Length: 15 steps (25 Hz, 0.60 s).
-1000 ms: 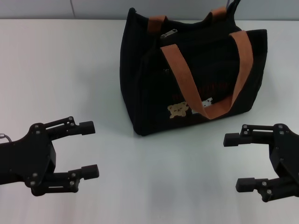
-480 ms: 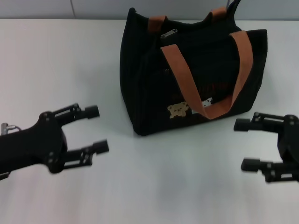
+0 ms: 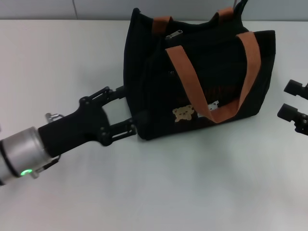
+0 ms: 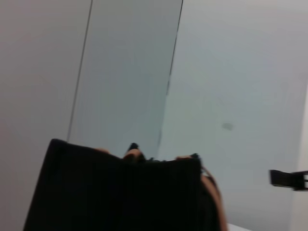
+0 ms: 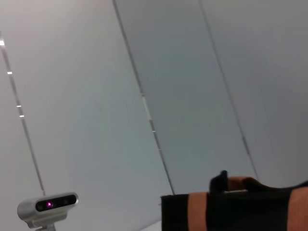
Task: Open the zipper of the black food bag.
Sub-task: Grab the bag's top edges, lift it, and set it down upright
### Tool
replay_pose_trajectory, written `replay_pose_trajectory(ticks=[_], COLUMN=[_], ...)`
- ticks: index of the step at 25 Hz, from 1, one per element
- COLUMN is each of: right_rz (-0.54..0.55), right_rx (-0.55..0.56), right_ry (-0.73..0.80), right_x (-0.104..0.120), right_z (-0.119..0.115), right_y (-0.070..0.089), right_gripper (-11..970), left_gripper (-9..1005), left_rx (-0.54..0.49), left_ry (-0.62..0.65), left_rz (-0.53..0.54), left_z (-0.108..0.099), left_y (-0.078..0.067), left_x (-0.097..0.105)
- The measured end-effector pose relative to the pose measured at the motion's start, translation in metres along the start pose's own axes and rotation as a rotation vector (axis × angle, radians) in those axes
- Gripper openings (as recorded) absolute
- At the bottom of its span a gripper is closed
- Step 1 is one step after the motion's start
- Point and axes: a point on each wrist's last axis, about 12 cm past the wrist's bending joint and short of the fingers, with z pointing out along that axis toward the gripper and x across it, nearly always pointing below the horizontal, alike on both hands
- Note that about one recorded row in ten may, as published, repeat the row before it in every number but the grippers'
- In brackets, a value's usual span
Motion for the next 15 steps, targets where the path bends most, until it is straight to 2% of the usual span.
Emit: replay_pose_trajectory(ticks=[1,3,6,15], right_rz=[0.003,0.009,0.010,0.016], right_rx=[0.011,0.024,0.031,0.062], right_ry=[0.000,0.002,0.004,0.014], right_x=[0.001,0.004,0.005,0.009], right_z=[-0.002,-0.005,-0.006,-0.007], right_y=[0.000,0.002,0.002,0.001], right_gripper=[788,787,787,785], left_gripper=[819,803,778,705], left_rx=[0.000,-0.041,-0.067,-0.094], left_ry=[0.000,-0.003,0.008,0.012], left_rz=[0.000,0.001,0.013,0.050], left_z=[0.000,0.016,0.025,0.038], left_y=[0.000,0.001,0.003,-0.001], left_x=[0.000,0.004,0.007,0.013])
